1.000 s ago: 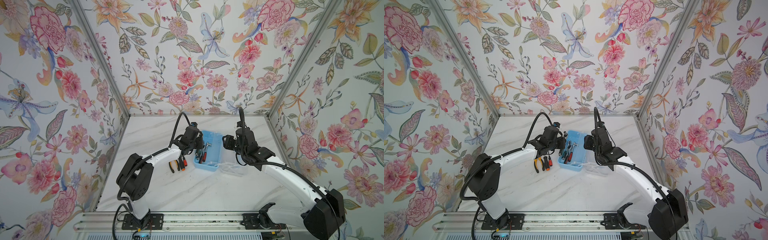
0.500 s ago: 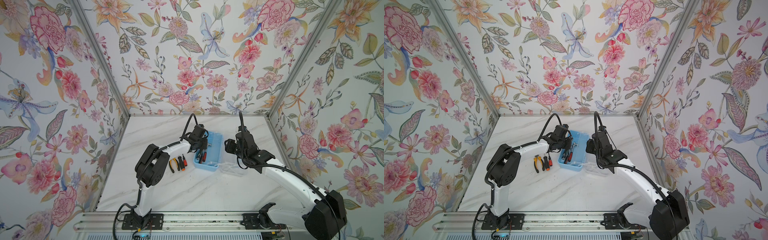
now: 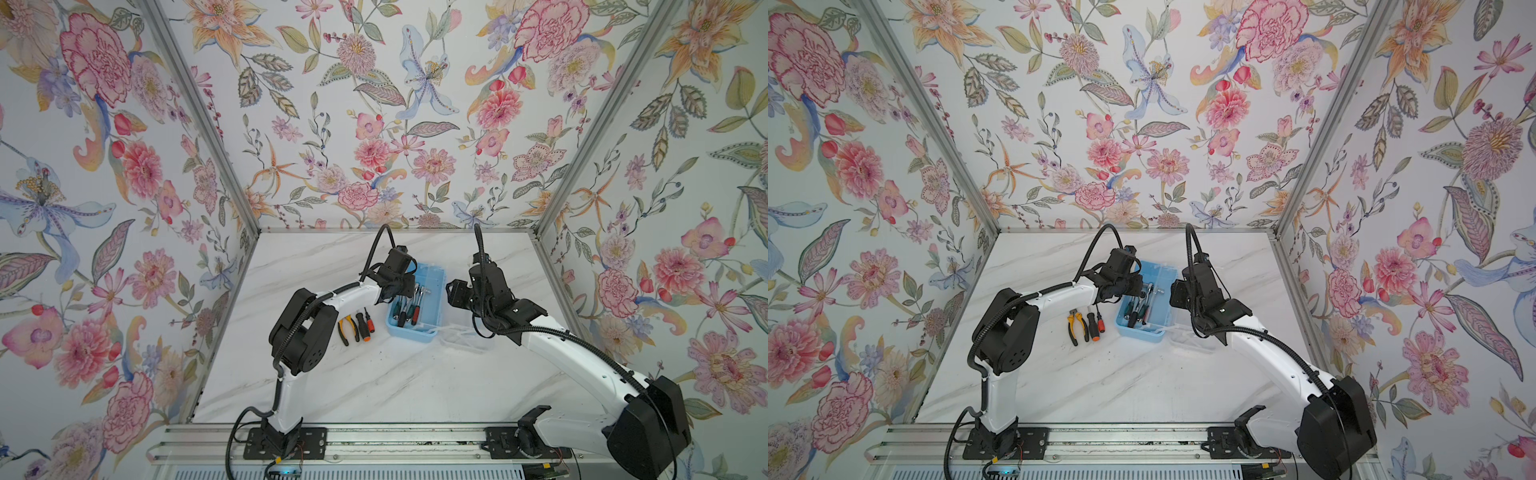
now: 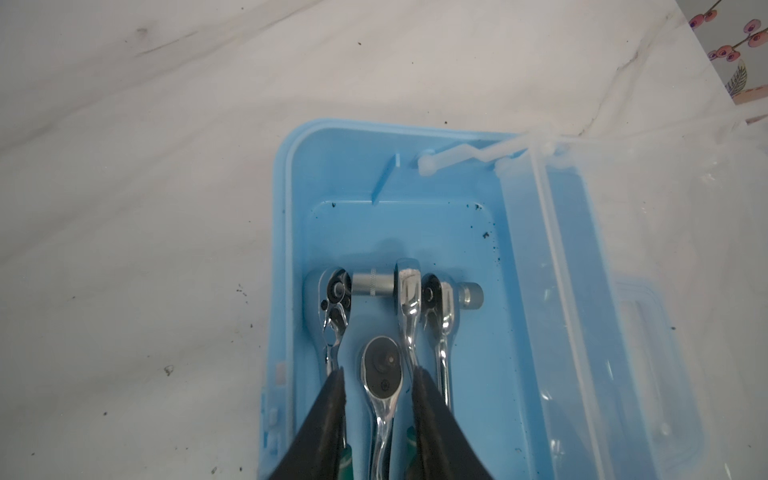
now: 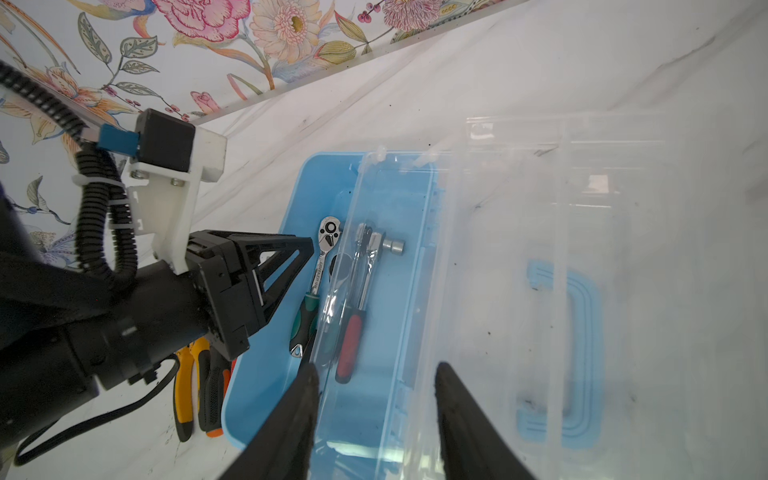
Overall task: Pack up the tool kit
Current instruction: 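Lower the socket ratchet into the box and open the left gripper, then move the left gripper back over the yellow-handled pliers and lower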
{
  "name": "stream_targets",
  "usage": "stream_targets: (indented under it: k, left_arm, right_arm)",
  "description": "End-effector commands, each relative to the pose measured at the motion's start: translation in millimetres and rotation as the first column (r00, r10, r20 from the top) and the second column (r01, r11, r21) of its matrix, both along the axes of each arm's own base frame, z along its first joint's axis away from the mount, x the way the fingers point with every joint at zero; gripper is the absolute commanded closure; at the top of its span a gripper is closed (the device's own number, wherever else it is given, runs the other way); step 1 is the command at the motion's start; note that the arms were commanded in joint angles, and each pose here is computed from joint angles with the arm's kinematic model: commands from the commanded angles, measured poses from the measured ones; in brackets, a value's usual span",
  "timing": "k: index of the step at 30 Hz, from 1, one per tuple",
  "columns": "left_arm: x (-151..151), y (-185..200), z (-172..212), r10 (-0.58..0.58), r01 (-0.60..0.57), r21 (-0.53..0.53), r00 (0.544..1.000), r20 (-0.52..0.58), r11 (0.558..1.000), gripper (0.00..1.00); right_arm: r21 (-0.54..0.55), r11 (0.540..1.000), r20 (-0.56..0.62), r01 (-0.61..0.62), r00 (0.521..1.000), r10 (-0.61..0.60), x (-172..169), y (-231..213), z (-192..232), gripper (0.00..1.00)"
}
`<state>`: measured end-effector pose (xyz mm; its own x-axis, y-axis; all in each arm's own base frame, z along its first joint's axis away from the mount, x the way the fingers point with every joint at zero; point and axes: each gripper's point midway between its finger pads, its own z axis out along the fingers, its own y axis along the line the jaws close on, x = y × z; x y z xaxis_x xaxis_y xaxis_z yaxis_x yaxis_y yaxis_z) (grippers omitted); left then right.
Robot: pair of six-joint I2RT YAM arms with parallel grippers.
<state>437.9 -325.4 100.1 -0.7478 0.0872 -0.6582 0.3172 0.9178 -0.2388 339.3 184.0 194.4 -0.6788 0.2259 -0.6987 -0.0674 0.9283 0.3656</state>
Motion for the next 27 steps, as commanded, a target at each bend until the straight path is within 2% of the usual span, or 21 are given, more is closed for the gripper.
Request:
stream_targets:
  k: [1, 5, 9, 14, 23, 27]
  left_arm:
    - [2, 28, 35, 0.058, -0.058, 0.004, 0.996, 0.068, 0.998, 0.68]
    - [-4, 74, 35, 0.150, -0.151, 0.009, 0.987, 0.061, 0.989, 0.68]
    - [-20, 129, 25, 0.247, -0.248, 0.051, 0.968, 0.041, 0.967, 0.67]
    - [-48, 181, 9, 0.337, -0.335, 0.116, 0.941, 0.006, 0.935, 0.62]
    - [-107, 215, -24, 0.388, -0.367, 0.189, 0.918, -0.084, 0.911, 0.59]
    - [-120, 219, -34, 0.396, -0.371, 0.193, 0.912, -0.108, 0.908, 0.59]
  right_arm:
    - [-0.026, 0.997, -0.017, -0.077, 0.997, 0.077, 1, 13, 6, 0.53]
    - [-0.083, 0.985, -0.025, -0.149, 0.989, 0.147, -1, 34, 7, 0.52]
    - [-0.067, 0.966, -0.059, -0.251, 0.967, 0.247, -8, 70, 0, 0.48]
    - [-0.058, 0.947, -0.098, -0.316, 0.946, 0.310, -11, 100, -13, 0.44]
    - [-0.034, 0.929, -0.132, -0.367, 0.924, 0.360, -12, 124, -24, 0.45]
    - [-0.038, 0.927, -0.133, -0.374, 0.921, 0.366, -10, 126, -25, 0.45]
